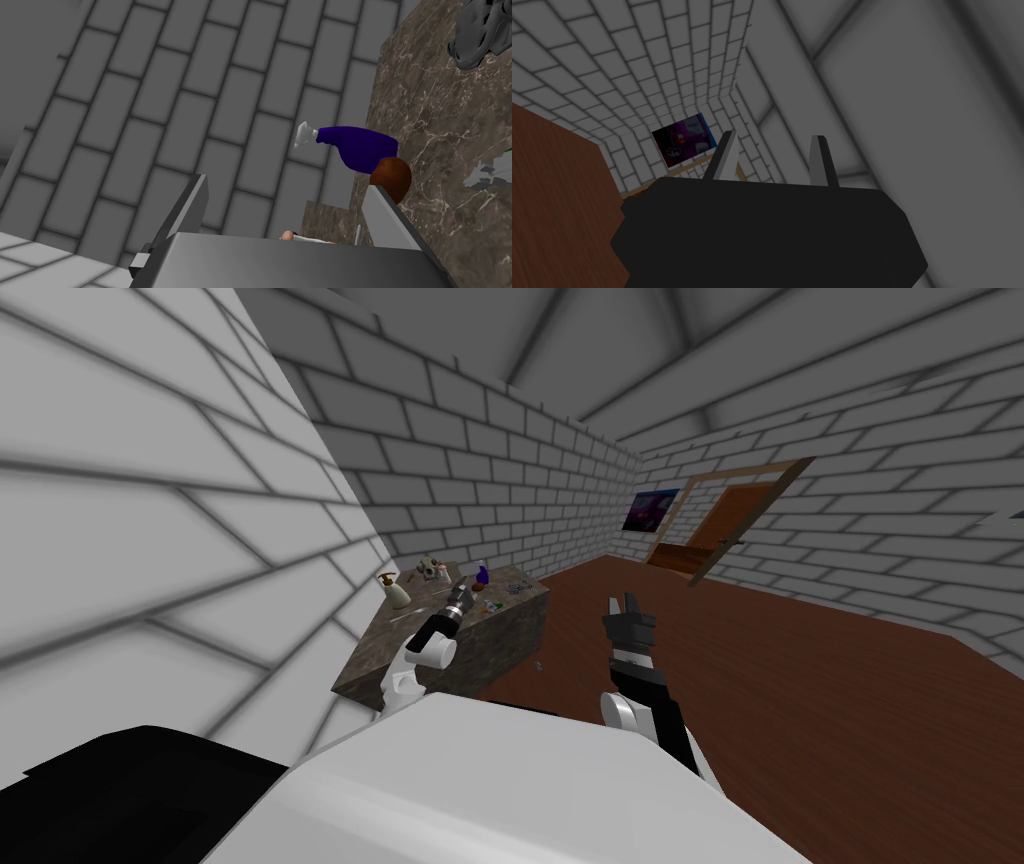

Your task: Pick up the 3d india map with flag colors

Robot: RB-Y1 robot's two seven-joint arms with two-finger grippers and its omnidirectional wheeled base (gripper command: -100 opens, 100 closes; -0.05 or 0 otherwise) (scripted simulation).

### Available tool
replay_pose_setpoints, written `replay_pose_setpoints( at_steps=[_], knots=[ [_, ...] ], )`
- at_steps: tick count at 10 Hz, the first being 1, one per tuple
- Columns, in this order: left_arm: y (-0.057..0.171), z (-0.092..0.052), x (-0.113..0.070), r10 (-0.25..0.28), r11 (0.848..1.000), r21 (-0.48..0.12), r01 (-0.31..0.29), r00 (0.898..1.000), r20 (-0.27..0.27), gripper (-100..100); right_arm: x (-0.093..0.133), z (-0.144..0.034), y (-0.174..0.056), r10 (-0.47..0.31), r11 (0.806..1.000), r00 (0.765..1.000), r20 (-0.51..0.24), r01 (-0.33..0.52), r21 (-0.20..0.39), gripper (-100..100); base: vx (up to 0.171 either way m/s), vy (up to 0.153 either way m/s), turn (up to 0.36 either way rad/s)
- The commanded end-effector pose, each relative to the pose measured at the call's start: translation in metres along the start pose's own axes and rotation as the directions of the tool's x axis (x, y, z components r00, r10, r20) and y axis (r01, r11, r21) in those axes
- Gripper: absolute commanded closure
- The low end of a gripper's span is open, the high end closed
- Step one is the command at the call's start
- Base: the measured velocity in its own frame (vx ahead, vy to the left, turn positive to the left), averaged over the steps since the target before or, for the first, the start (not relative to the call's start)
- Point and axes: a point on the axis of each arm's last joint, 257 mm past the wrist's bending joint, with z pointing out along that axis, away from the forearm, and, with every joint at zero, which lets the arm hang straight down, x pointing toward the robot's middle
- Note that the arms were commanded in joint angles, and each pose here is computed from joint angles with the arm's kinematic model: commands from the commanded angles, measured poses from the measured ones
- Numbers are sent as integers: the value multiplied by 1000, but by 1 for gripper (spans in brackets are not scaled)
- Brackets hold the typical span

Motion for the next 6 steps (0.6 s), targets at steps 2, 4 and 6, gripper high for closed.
replay_pose_setpoints(
  at_steps=[2,4,6],
  knots=[
    [12,2,-1,-14,999,-51,14,1000,10,-100,0,0,0,0,1000,1000,0,0,0,0,4,-10,-12],
    [24,5,-3,-40,994,-105,42,999,19,-100,0,0,0,0,1000,1000,0,0,0,0,9,-14,-36],
    [34,8,-3,-65,987,-148,68,998,25,-100,0,0,0,0,1000,1000,0,0,0,0,8,-11,-16]
  ],
)
